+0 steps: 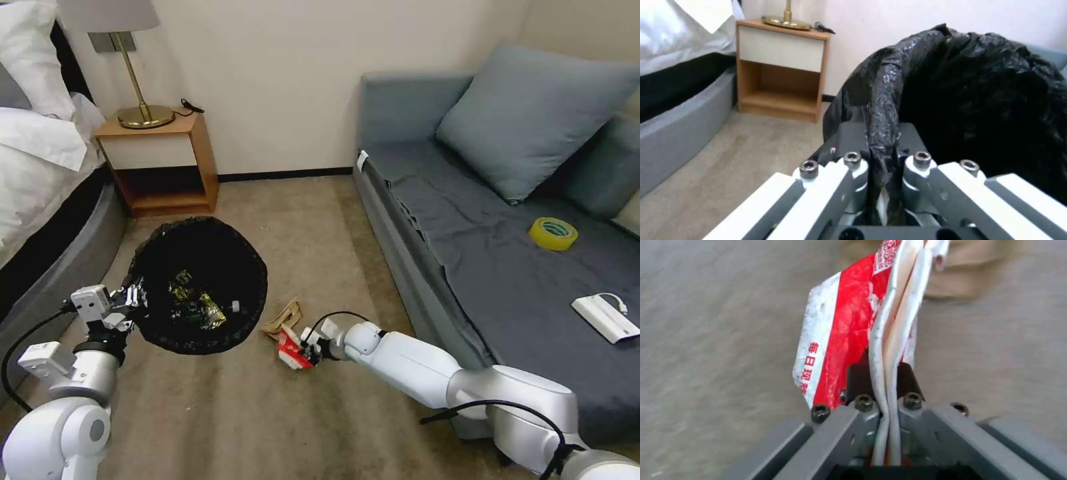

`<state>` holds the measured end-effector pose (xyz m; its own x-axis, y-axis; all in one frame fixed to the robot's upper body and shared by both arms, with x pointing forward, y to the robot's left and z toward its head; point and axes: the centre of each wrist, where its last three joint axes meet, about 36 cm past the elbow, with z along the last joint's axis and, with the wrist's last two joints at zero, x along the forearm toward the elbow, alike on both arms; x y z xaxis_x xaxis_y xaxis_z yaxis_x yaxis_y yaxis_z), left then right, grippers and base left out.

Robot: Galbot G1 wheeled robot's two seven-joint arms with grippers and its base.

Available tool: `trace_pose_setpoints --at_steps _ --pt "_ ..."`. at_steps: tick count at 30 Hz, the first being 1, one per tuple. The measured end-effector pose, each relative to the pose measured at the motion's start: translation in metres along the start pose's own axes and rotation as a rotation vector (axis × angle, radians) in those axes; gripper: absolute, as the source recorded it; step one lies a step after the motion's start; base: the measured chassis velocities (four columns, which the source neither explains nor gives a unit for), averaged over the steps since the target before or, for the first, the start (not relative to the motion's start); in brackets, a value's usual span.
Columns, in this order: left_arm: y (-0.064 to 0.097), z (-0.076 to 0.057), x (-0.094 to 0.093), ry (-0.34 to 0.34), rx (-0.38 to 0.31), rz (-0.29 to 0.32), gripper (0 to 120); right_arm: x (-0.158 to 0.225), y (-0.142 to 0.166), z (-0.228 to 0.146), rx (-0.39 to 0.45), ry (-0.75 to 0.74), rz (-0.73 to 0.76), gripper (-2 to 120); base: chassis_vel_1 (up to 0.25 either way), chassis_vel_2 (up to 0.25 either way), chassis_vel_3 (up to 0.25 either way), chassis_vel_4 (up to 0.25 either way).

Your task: Pick up the trash bin, then pick up the garbage on the floor and place it into the trash bin.

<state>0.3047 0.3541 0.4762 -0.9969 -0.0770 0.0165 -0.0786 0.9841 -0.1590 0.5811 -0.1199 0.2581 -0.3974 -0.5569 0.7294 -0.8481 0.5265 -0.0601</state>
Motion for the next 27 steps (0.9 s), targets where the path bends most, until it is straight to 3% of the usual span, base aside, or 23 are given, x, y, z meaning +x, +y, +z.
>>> trace_pose_setpoints --at_steps 4,9,13,21,25,27 --pt "0.008 0.002 0.000 0.007 -0.003 -0.021 4 0.023 -0.023 -0.004 -0.024 -0.050 0.077 0 0.000 0.000 0.000 0.000" --pt "0.019 0.011 0.001 0.027 -0.001 -0.049 4 0.089 -0.070 -0.001 -0.057 -0.134 0.260 0 0.000 0.000 0.000 0.000" --pt "0.021 0.014 0.001 0.033 -0.002 -0.054 4 0.122 -0.083 -0.010 -0.072 -0.220 0.331 0 0.000 0.000 0.000 0.000" --pt "0.021 0.017 0.000 0.042 -0.012 -0.050 4 0.188 -0.046 -0.083 -0.048 -0.495 0.285 0 0.000 0.000 0.000 0.000" --pt "0.016 0.017 0.000 0.042 -0.013 -0.039 4 0.216 0.008 -0.152 0.035 -0.684 0.123 0 0.000 0.000 0.000 0.000" --pt "0.015 0.016 0.000 0.040 -0.013 -0.036 4 0.217 0.019 -0.161 0.050 -0.713 0.087 0 0.000 0.000 0.000 0.000"
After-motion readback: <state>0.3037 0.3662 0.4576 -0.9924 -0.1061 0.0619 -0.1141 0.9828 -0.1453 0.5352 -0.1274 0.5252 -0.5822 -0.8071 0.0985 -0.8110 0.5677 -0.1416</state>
